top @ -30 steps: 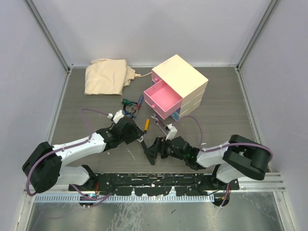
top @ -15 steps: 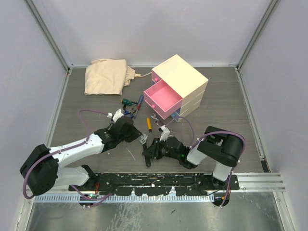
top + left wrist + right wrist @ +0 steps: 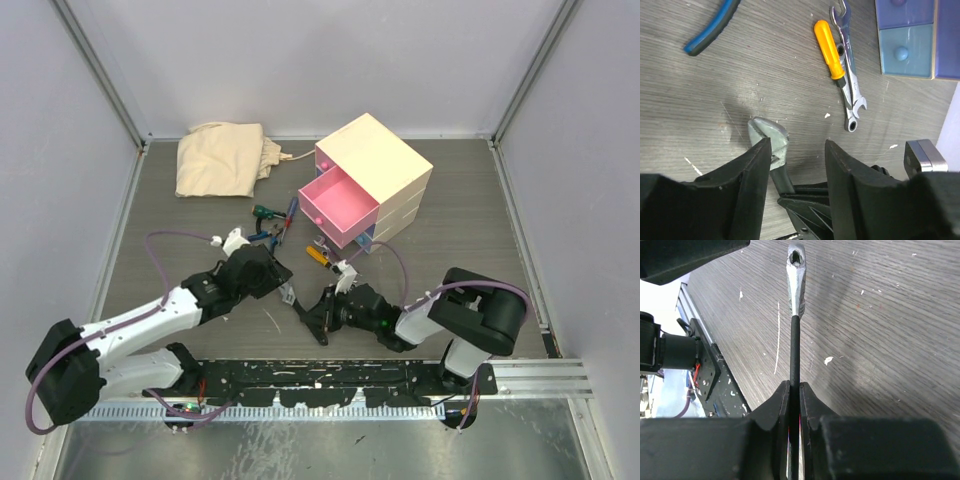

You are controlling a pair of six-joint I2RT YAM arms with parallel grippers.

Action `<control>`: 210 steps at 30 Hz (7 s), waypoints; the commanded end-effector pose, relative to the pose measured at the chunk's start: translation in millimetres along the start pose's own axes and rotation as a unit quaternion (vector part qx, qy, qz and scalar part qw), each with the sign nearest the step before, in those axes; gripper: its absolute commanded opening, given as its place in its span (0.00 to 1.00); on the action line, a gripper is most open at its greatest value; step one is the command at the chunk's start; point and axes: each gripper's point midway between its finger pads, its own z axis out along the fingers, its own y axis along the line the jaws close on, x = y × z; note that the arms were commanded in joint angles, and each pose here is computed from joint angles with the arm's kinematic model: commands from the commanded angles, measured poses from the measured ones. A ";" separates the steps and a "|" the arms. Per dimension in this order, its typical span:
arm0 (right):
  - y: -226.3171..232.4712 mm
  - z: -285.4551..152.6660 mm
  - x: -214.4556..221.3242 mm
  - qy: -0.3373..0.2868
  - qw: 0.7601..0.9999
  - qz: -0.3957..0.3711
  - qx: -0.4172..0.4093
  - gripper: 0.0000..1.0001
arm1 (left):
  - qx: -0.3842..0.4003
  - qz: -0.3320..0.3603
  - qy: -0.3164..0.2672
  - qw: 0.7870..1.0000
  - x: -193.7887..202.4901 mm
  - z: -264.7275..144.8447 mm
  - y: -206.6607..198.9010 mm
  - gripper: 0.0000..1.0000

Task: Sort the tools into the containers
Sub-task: Pick up the wrench from the center of the board, then place the wrench in the drawer.

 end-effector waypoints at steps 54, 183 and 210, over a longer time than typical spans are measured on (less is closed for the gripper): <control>225.8 -174.5 -300.7 -0.448 0.851 0.164 -0.219 0.00 | 0.469 0.163 -0.038 0.867 -60.9 -199.8 -234.0 0.67; 26.1 -308.3 -207.9 -0.442 0.872 0.075 0.196 0.70 | -0.241 0.883 0.006 0.402 -122.7 -22.4 -195.7 0.00; 18.6 -321.1 -201.8 -0.447 0.867 0.090 0.201 0.70 | -0.224 0.884 -0.037 0.408 -127.9 12.5 -229.4 0.13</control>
